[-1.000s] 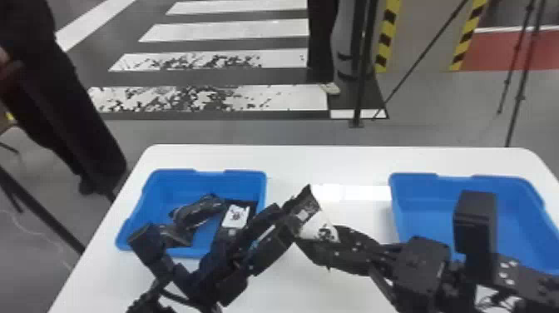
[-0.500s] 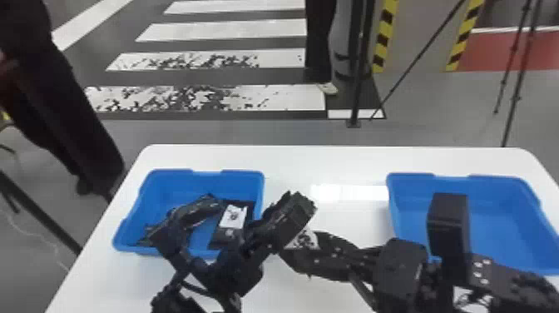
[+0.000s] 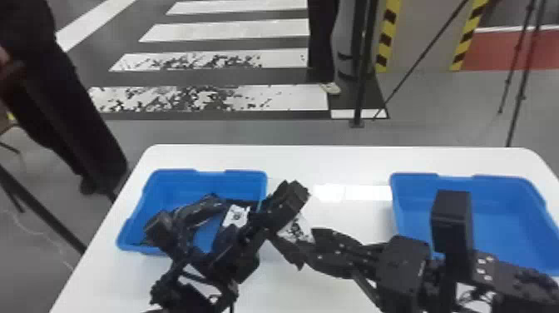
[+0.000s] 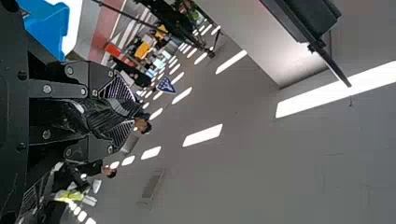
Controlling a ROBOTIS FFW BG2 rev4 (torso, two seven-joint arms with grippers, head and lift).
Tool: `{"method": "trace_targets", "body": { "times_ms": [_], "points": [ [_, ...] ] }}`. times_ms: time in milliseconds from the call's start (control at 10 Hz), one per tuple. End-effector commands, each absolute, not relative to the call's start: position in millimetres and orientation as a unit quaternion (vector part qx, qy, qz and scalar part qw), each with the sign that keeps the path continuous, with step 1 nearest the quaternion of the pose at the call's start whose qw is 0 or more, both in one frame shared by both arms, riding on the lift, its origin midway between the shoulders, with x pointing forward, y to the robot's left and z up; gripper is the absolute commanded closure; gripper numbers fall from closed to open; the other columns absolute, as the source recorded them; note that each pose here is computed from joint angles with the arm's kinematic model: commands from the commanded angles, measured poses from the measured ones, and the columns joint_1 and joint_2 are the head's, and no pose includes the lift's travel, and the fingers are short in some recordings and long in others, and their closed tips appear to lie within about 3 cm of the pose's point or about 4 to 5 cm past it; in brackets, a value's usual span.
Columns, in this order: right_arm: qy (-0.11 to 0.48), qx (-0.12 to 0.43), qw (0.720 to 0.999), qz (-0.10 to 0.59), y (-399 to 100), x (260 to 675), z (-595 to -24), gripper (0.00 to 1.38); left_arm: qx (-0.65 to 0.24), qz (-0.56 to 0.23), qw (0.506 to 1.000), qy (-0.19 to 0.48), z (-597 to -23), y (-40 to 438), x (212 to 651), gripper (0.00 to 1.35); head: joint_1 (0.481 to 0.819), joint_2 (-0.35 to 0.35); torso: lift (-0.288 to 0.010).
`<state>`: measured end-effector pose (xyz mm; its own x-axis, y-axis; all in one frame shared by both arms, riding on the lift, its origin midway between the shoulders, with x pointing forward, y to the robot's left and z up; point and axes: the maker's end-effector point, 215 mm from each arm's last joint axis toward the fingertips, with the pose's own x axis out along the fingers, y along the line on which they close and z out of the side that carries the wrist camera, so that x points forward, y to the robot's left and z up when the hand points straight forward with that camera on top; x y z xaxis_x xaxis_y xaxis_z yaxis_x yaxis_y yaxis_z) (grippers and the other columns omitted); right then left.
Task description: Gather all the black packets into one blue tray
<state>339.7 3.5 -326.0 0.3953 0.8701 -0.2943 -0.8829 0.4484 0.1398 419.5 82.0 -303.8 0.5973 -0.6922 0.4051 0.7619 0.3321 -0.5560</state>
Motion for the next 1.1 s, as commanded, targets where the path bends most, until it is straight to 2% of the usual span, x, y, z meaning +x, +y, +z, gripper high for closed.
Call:
{"method": "trace_targets", "body": {
  "times_ms": [0,100,200,400,500,700,1000],
  "points": [
    [0.175,0.005,0.837,0.519,-4,341,-335,0.64,-0.356,-0.429,0.828,-0.061,-303,102,423,1.22,0.695,0.126,-0.11],
    [0.183,0.013,0.844,0.504,-18,343,-343,0.31,-0.341,-0.416,0.841,-0.062,-307,119,426,1.22,0.695,0.139,-0.11],
    [0.187,0.023,0.855,0.484,-37,349,-351,0.11,-0.331,-0.398,0.853,-0.068,-309,145,428,1.22,0.695,0.148,-0.11],
    [0.181,0.057,0.879,0.437,-79,356,-361,0.11,-0.28,-0.368,0.883,-0.077,-309,199,435,1.22,0.695,0.156,-0.11],
    [0.183,0.069,0.892,0.408,-97,353,-364,0.11,-0.221,-0.35,0.908,-0.066,-313,233,442,1.22,0.695,0.164,-0.11],
    [0.193,0.078,0.894,0.397,-105,347,-373,0.11,-0.098,-0.313,0.945,-0.018,-333,292,462,1.22,0.695,0.198,-0.11],
    [0.186,0.083,0.899,0.387,-110,345,-372,0.11,-0.008,-0.29,0.956,0.047,-377,327,503,1.22,0.695,0.271,-0.11]
  ]
}}
